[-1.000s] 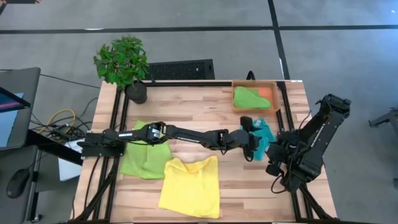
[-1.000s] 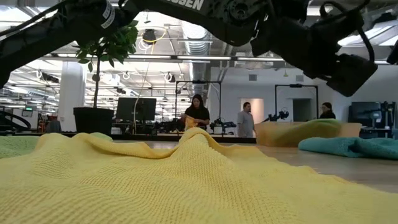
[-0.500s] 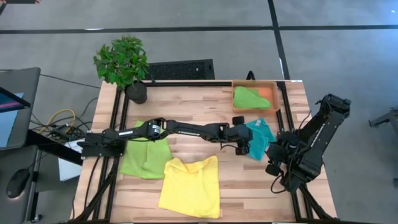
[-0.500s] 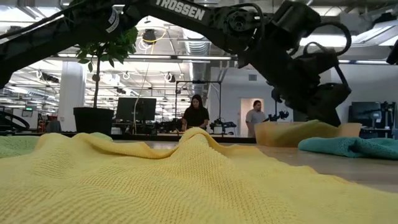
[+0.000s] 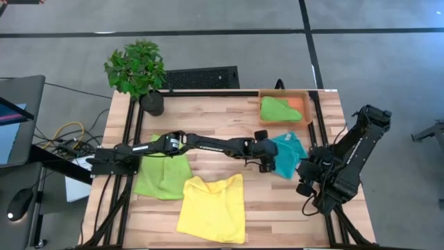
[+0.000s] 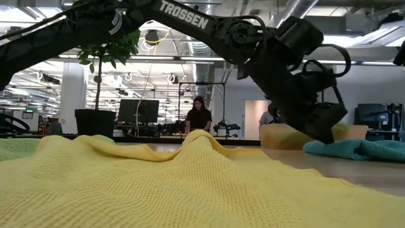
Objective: Fold microfiber towels
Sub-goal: Fold the blue microfiber towel
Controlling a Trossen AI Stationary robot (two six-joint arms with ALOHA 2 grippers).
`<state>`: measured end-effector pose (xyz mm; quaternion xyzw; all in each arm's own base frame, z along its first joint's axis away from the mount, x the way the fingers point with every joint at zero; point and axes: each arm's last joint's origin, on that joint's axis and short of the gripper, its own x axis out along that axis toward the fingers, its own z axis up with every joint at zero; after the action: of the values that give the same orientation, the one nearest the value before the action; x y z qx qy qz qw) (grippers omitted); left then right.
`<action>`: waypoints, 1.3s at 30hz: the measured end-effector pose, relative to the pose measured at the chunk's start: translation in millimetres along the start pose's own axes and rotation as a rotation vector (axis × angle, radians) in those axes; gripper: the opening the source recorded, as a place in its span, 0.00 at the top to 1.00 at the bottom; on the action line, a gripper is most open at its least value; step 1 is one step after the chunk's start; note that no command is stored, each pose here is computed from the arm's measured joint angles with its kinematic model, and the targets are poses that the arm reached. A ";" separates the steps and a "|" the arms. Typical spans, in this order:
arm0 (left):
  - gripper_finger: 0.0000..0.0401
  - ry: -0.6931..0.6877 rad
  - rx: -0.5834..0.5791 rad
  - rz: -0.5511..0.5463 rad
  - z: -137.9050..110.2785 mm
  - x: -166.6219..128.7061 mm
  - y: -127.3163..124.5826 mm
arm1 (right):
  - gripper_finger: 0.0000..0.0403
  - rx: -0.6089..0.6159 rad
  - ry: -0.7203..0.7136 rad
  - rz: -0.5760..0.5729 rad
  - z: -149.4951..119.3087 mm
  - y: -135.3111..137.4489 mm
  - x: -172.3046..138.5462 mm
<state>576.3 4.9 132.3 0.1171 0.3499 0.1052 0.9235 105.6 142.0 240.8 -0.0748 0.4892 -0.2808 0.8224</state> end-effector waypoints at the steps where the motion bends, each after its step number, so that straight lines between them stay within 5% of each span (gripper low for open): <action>1: 0.53 0.015 0.004 0.013 -1.3 0.0 0.3 | 0.44 0.000 0.000 0.000 0.0 0.0 0.0; 28: 0.53 0.517 0.155 0.015 -21.0 -45.1 0.3 | 0.44 -0.012 0.001 0.010 0.2 1.0 -0.1; 39: 0.53 0.371 0.116 -0.004 27.7 -108.5 -2.4 | 0.44 -0.365 -0.055 0.143 4.7 19.5 8.2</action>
<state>515.6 -31.3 219.2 0.1480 0.5197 0.1027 0.8351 120.2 153.0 229.3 -0.1955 0.5136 -0.1262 0.8259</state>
